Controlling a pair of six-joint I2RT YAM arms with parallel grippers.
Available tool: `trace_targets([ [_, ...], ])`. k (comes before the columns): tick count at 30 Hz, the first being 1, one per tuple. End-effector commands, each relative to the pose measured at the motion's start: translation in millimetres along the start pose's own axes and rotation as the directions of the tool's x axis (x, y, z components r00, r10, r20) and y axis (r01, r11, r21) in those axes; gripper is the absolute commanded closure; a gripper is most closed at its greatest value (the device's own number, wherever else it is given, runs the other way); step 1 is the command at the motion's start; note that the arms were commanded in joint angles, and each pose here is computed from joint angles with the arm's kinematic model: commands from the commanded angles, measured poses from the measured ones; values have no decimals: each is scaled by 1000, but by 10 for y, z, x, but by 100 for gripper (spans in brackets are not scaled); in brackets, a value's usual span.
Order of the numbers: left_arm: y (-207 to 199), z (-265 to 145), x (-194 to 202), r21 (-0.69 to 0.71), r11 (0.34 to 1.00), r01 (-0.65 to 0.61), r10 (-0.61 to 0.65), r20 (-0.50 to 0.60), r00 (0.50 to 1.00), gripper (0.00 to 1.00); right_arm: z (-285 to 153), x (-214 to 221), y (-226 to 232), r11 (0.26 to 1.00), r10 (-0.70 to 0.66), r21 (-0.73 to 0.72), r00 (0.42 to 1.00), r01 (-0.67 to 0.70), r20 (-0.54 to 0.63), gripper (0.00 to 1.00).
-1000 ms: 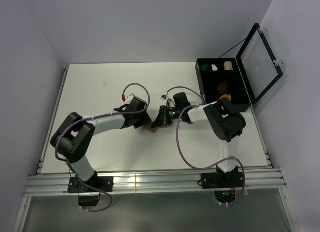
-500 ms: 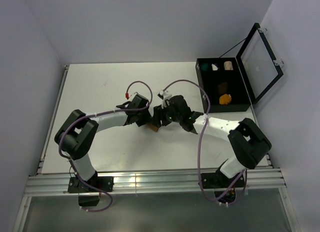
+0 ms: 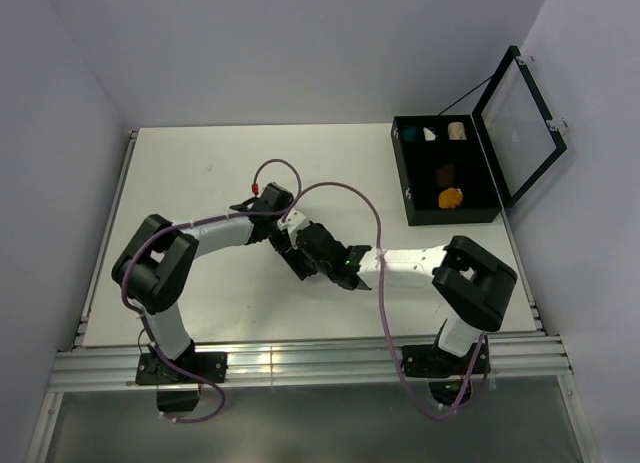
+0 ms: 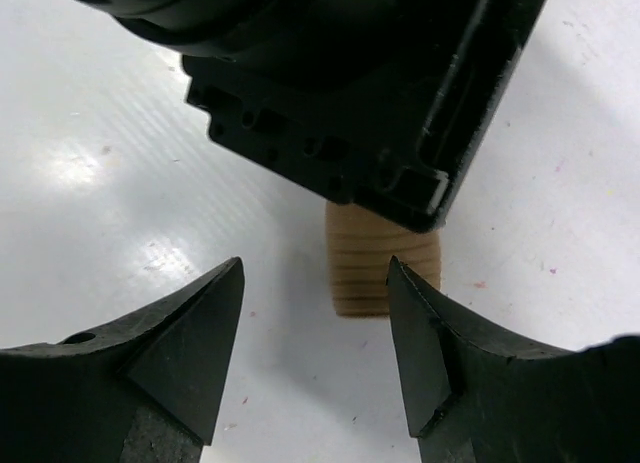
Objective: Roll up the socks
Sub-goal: Pick up the sock at the center of the board.
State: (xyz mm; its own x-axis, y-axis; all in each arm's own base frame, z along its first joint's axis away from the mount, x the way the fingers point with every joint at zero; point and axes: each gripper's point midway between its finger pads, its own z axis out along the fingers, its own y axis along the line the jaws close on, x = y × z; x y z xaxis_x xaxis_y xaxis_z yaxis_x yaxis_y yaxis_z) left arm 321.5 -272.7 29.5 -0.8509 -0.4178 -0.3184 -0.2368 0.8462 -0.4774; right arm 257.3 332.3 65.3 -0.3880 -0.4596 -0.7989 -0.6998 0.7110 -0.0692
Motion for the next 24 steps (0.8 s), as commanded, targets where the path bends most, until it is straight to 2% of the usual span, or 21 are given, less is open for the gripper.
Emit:
trace_targets([
  [1, 464, 113, 254, -154, 986, -65, 51, -94, 994, 54, 81, -153, -142, 989, -79, 124, 997, 76, 20, 33],
  [6, 453, 110, 246, -150, 986, -71, 57, -92, 994, 54, 147, -127, -167, 979, -114, 170, 994, 112, 2, 33],
  [13, 448, 116, 251, -147, 987, -72, 58, -96, 994, 54, 36, -248, -247, 967, -117, 236, 991, 98, 70, 35],
  [24, 429, 103, 249, -143, 987, -70, 56, -98, 994, 53, 234, -45, -114, 974, -135, 185, 991, 128, 25, 35],
])
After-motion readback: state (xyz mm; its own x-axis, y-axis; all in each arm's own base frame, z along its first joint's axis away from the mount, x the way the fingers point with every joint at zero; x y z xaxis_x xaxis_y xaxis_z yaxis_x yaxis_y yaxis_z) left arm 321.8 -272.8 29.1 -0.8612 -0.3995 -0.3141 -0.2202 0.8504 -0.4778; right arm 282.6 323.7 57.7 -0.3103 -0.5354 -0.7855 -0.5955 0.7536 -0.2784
